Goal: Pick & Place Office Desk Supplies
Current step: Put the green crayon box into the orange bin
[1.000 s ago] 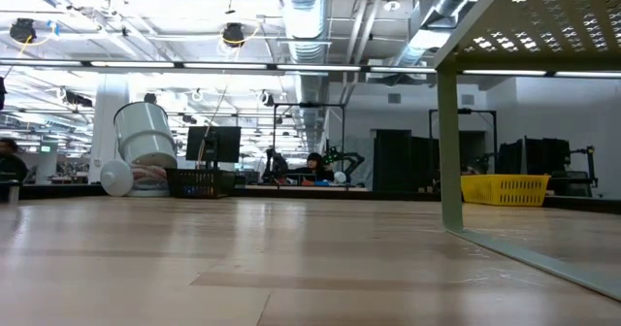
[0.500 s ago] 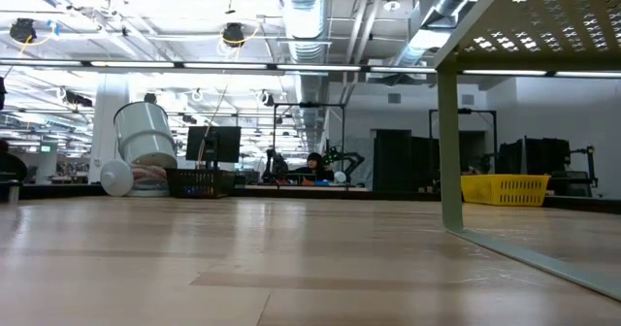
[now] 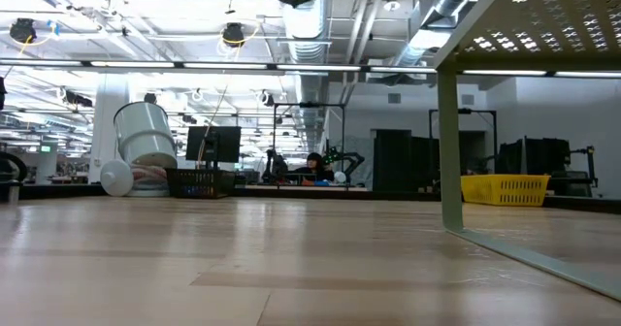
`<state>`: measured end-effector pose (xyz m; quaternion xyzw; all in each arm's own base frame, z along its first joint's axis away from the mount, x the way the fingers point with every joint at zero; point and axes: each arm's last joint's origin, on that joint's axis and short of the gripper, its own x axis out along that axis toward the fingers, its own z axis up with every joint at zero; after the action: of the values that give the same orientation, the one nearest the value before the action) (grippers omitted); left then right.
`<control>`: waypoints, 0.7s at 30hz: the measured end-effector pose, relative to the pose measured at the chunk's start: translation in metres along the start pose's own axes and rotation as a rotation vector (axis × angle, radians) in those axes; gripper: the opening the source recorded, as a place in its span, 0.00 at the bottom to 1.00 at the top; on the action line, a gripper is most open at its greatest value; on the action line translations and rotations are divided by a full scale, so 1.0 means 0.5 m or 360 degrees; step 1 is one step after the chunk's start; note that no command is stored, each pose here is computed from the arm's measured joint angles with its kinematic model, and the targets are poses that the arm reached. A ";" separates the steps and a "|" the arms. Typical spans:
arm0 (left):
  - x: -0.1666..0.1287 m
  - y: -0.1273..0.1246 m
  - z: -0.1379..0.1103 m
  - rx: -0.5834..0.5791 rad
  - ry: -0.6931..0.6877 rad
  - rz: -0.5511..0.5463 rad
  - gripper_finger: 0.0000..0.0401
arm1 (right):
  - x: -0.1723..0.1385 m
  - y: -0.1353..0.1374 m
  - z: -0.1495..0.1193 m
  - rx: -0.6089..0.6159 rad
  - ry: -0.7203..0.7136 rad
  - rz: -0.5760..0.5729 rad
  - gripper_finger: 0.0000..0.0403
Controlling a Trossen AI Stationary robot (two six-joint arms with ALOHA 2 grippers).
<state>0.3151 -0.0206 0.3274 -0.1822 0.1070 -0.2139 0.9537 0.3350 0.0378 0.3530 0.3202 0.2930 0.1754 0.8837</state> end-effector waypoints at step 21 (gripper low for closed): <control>0.000 0.001 -0.006 -0.0021 0.0051 -0.0008 0.02 | -0.003 -0.002 0.009 -0.0015 -0.0055 0.0005 0.00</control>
<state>0.3143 -0.0211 0.3246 -0.1854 0.1233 -0.2184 0.9501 0.3368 0.0341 0.3559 0.3195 0.2762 0.1726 0.8899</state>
